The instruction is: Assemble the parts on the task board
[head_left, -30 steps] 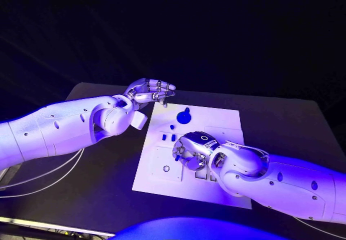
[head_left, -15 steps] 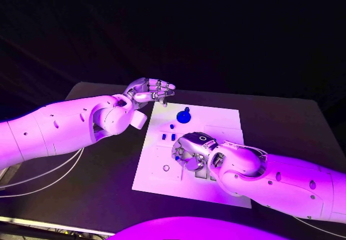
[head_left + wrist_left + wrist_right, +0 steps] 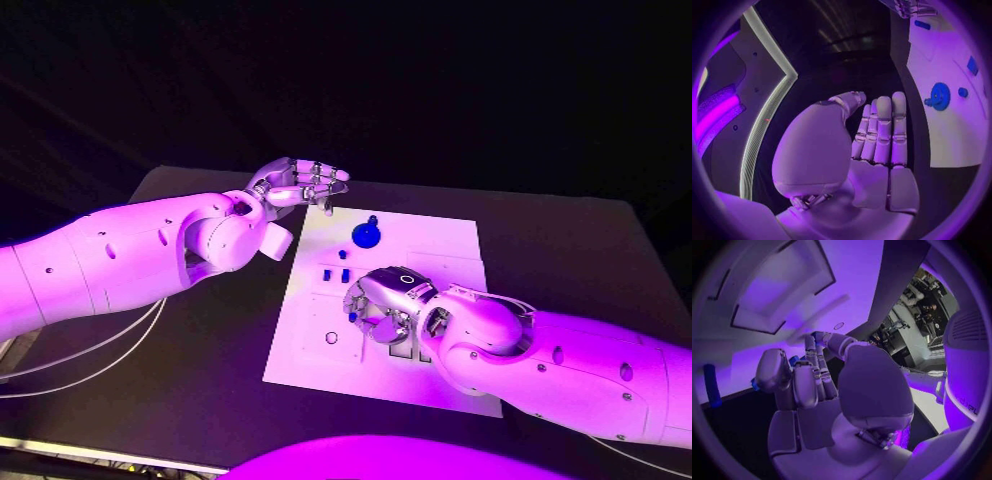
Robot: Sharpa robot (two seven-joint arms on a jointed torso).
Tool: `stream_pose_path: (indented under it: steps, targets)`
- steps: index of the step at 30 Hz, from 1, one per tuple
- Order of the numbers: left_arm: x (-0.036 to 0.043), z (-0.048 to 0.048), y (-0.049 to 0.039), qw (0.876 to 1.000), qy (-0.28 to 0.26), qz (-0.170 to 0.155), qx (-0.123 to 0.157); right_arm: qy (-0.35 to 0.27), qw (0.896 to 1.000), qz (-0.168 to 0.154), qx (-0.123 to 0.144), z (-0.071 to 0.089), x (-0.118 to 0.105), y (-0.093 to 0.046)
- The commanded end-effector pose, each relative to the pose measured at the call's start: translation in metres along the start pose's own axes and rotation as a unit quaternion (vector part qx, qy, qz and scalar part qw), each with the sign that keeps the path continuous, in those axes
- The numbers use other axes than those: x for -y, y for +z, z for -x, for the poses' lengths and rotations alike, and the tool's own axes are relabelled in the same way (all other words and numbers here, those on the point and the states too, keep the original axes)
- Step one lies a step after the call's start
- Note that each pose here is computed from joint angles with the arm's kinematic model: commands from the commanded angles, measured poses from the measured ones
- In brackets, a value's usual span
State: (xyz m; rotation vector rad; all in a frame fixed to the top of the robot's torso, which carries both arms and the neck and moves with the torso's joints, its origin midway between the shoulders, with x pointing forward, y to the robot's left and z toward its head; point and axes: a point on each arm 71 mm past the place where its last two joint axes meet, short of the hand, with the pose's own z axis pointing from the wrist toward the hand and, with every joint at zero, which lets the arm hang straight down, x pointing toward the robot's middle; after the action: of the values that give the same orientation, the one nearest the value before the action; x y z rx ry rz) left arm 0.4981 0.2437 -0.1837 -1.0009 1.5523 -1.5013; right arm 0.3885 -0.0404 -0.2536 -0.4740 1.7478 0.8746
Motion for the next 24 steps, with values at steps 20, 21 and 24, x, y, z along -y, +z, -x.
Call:
stream_pose_path:
  steps: [20,21,24]
  targets:
    - [0.0004,-0.0009,-0.0006,1.0,-0.006,-0.001,-0.01,0.019,0.997,-0.051,0.048,0.058,0.039,-0.052]
    - [0.0004,-0.0008,-0.0007,1.0,-0.006,-0.001,-0.01,0.02,0.997,-0.055,0.049,0.062,0.043,-0.054]
    - [0.0004,-0.0008,-0.0008,1.0,-0.006,-0.002,-0.01,0.022,0.996,-0.069,0.049,0.07,0.056,-0.061]
